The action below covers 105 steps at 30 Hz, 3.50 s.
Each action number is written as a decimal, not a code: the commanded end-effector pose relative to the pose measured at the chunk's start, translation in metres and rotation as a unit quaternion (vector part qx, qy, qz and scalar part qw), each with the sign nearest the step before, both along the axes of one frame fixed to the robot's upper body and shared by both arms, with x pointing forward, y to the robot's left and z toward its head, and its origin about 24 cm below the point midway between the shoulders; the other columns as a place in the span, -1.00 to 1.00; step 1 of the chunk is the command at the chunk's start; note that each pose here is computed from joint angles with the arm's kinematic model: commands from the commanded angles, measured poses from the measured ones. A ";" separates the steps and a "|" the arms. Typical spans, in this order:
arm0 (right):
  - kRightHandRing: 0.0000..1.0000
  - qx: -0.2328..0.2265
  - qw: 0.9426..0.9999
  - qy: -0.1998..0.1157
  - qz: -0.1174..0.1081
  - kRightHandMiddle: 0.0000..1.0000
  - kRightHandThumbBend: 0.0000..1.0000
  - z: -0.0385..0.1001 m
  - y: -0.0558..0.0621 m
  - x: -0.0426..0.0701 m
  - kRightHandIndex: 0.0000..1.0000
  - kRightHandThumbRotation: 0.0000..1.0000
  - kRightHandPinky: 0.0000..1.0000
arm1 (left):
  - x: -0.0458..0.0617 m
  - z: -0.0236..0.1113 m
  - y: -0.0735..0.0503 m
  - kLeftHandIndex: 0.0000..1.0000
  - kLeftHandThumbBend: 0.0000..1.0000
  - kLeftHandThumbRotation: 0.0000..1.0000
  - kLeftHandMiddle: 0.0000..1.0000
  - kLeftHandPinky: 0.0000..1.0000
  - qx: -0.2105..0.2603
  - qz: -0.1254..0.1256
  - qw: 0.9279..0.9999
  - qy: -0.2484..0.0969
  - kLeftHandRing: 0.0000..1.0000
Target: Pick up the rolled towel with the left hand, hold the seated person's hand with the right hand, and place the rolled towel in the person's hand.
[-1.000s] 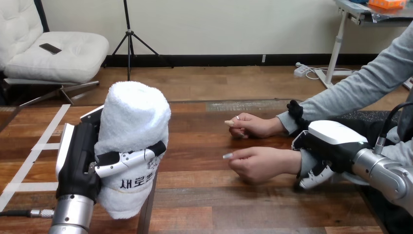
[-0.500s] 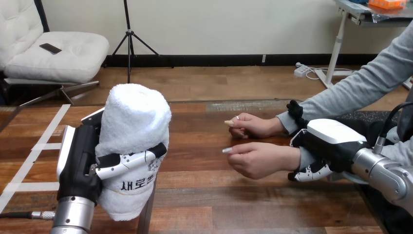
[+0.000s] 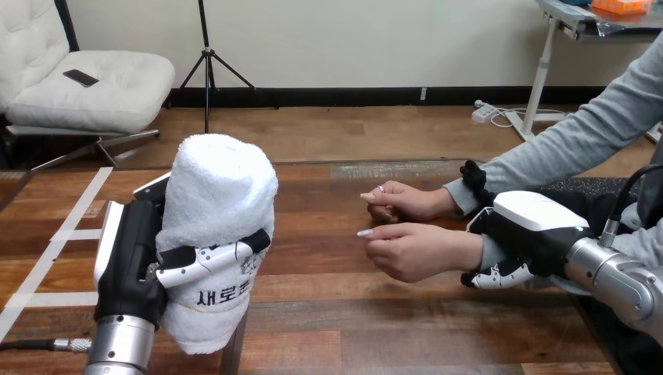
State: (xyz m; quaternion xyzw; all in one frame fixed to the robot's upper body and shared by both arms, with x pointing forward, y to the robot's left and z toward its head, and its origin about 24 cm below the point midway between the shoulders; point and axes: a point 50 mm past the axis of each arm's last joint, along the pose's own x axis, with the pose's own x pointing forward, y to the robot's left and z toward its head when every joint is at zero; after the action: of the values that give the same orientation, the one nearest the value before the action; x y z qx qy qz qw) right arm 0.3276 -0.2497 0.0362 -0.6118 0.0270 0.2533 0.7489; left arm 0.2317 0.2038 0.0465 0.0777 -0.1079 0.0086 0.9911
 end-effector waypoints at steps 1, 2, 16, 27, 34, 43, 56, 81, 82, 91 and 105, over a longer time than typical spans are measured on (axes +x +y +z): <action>-0.36 0.013 0.999 -0.041 0.013 -0.24 -0.17 0.017 0.010 0.012 -0.18 -0.53 -0.46 | 0.008 0.023 -0.002 -0.22 0.21 -1.00 -0.24 -0.44 0.000 -0.004 0.998 -0.059 -0.35; -0.37 0.013 0.999 -0.042 0.013 -0.24 -0.18 0.017 0.010 0.012 -0.18 -0.53 -0.46 | 0.008 0.023 -0.002 -0.22 0.21 -1.00 -0.24 -0.44 -0.001 -0.004 0.998 -0.059 -0.34; -0.43 0.020 0.999 -0.047 0.012 -0.30 -0.23 0.018 0.009 0.012 -0.24 -0.64 -0.53 | 0.009 0.023 -0.002 -0.22 0.22 -1.00 -0.24 -0.44 -0.003 -0.007 0.998 -0.059 -0.34; -0.43 0.028 0.998 -0.049 0.009 -0.30 -0.25 0.019 0.008 0.012 -0.25 -0.64 -0.53 | 0.009 0.022 -0.002 -0.22 0.22 -1.00 -0.24 -0.43 -0.002 -0.007 0.998 -0.059 -0.34; -0.45 0.038 0.998 -0.049 0.003 -0.32 -0.23 0.020 0.007 0.012 -0.26 -0.61 -0.54 | 0.010 0.022 -0.002 -0.22 0.22 -1.00 -0.23 -0.43 -0.001 -0.008 0.998 -0.062 -0.33; -0.48 0.044 0.998 -0.050 -0.002 -0.34 -0.19 0.021 0.006 0.013 -0.27 -0.63 -0.57 | 0.013 0.023 -0.001 -0.21 0.22 -1.00 -0.23 -0.43 0.000 -0.005 0.998 -0.064 -0.33; -0.50 0.051 0.997 -0.051 -0.003 -0.37 -0.20 0.025 0.007 0.015 -0.34 -0.42 -0.59 | 0.027 0.025 -0.001 -0.21 0.22 -1.00 -0.24 -0.44 0.008 0.003 0.997 -0.082 -0.34; -0.51 0.066 0.997 -0.050 0.000 -0.38 -0.19 0.029 0.008 0.016 -0.36 -0.41 -0.61 | 0.065 0.028 0.002 -0.18 0.24 -1.00 -0.20 -0.39 0.024 0.000 0.995 -0.100 -0.31; -0.51 0.065 0.997 -0.051 0.001 -0.38 -0.19 0.029 0.008 0.016 -0.36 -0.41 -0.61 | 0.068 0.029 0.002 -0.18 0.24 -1.00 -0.20 -0.39 0.026 -0.001 0.995 -0.100 -0.31; -0.49 0.073 0.996 -0.053 0.003 -0.36 -0.16 0.030 0.008 0.015 -0.36 -0.36 -0.59 | 0.080 0.033 -0.002 -0.19 0.24 -1.00 -0.21 -0.39 0.023 -0.014 0.995 -0.100 -0.32; -0.30 0.074 0.996 -0.042 -0.004 -0.19 0.12 0.029 0.007 0.014 -0.14 -0.24 -0.38 | 0.087 0.040 -0.011 -0.20 0.23 -1.00 -0.21 -0.38 0.026 -0.025 0.993 -0.109 -0.31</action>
State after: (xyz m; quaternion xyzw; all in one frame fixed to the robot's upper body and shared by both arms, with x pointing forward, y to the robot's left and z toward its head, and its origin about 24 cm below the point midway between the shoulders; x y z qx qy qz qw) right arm 0.3299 -0.2513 0.0453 -0.5784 0.0153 0.2426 0.7787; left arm 0.2941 0.2040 0.0381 0.0903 -0.1178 0.0067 0.9889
